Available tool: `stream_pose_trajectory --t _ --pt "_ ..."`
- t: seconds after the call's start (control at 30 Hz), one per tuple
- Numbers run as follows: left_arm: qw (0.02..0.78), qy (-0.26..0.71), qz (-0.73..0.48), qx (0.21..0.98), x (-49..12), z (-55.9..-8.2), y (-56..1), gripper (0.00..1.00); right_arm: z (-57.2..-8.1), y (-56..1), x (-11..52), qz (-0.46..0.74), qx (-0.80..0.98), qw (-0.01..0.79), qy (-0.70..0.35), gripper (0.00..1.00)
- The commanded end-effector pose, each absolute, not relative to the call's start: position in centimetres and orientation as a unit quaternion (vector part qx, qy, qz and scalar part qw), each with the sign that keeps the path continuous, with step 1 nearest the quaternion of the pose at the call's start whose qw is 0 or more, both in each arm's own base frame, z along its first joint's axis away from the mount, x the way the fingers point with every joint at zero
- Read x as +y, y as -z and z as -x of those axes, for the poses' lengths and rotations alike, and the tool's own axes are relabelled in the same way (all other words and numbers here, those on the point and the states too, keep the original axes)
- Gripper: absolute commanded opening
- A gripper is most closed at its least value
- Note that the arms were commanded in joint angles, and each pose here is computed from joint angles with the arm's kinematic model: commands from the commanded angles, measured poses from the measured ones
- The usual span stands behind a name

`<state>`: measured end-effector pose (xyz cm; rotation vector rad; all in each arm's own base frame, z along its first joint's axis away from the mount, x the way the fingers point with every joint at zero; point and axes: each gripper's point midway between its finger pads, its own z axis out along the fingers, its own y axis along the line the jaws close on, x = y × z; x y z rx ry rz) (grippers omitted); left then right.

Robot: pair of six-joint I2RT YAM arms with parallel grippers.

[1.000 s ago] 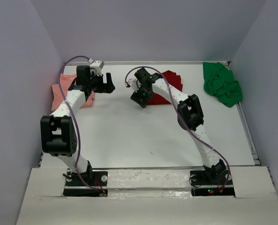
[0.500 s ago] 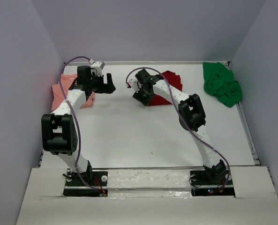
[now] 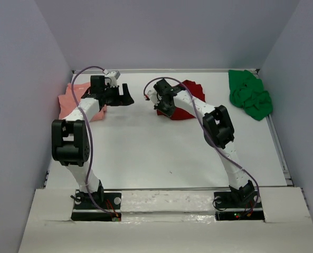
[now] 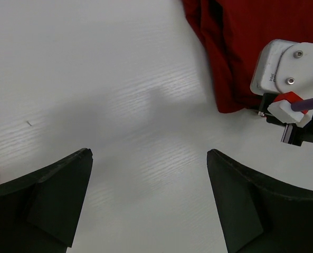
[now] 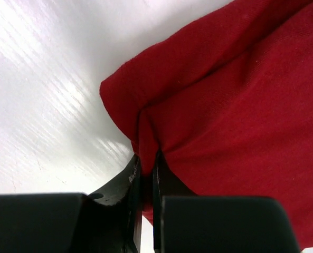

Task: Fold and stack the t-shirts
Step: Fold the tshirt

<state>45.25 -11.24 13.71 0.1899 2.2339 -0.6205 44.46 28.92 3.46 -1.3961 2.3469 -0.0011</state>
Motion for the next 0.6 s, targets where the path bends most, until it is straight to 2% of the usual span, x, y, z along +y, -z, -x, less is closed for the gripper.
stream_pose_trajectory --t 0.0,0.2,0.43,0.57 --pt "0.372 0.31 -0.065 0.873 -13.2 -45.4 -13.9 0.99 -42.9 -5.2 27.8 0.496 0.847 0.189 0.009 0.0" --pt "0.305 0.361 -0.002 0.881 -14.5 -44.1 -9.1 0.99 -43.2 -8.3 27.9 0.49 0.844 0.217 0.008 0.0" --pt "0.243 0.439 0.05 0.863 -17.1 -43.3 -6.6 0.99 -43.0 -11.3 29.0 0.481 0.844 0.237 -0.022 0.0" --pt "0.212 0.453 0.07 0.863 -18.4 -43.7 -5.0 0.99 -42.3 -11.5 30.0 0.486 0.841 0.23 -0.056 0.0"
